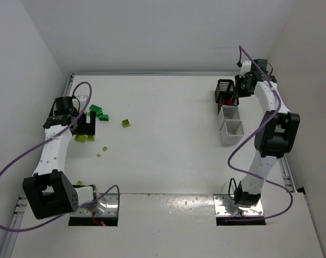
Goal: Sort the legos into containers by color
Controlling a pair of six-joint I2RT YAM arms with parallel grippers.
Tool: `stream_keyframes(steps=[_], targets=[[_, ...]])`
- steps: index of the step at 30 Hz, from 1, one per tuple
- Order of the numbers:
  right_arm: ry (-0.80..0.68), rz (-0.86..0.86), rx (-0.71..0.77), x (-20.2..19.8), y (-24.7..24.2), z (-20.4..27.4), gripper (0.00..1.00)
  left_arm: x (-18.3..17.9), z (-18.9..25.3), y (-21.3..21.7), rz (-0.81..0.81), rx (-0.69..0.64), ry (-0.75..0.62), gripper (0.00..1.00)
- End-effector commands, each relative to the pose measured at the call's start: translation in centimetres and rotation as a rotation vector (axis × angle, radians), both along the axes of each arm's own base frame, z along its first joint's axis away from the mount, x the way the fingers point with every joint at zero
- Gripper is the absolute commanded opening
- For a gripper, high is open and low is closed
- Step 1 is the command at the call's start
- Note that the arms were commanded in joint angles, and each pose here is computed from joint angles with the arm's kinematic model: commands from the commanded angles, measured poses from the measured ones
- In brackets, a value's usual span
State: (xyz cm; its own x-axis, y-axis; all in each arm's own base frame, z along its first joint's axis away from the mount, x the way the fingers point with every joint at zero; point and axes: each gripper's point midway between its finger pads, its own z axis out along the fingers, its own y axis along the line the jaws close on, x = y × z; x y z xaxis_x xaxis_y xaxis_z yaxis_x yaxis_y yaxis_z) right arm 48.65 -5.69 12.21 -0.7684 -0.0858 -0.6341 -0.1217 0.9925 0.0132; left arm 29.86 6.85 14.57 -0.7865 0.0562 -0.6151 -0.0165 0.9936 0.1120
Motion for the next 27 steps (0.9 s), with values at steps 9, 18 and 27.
stream_keyframes(steps=[9,18,27], targets=[[-0.038,0.002,-0.009,1.5,0.7,0.5,0.41,-4.1,-0.3,4.1,0.132,0.044,0.125,0.91],[-0.07,0.04,0.057,1.7,2.9,1.7,0.45,-6.1,-2.6,5.6,0.228,-0.046,0.323,0.75],[-0.083,0.088,0.074,1.5,4.4,2.8,0.47,-8.8,-5.8,9.6,0.222,-0.033,0.444,0.56]])
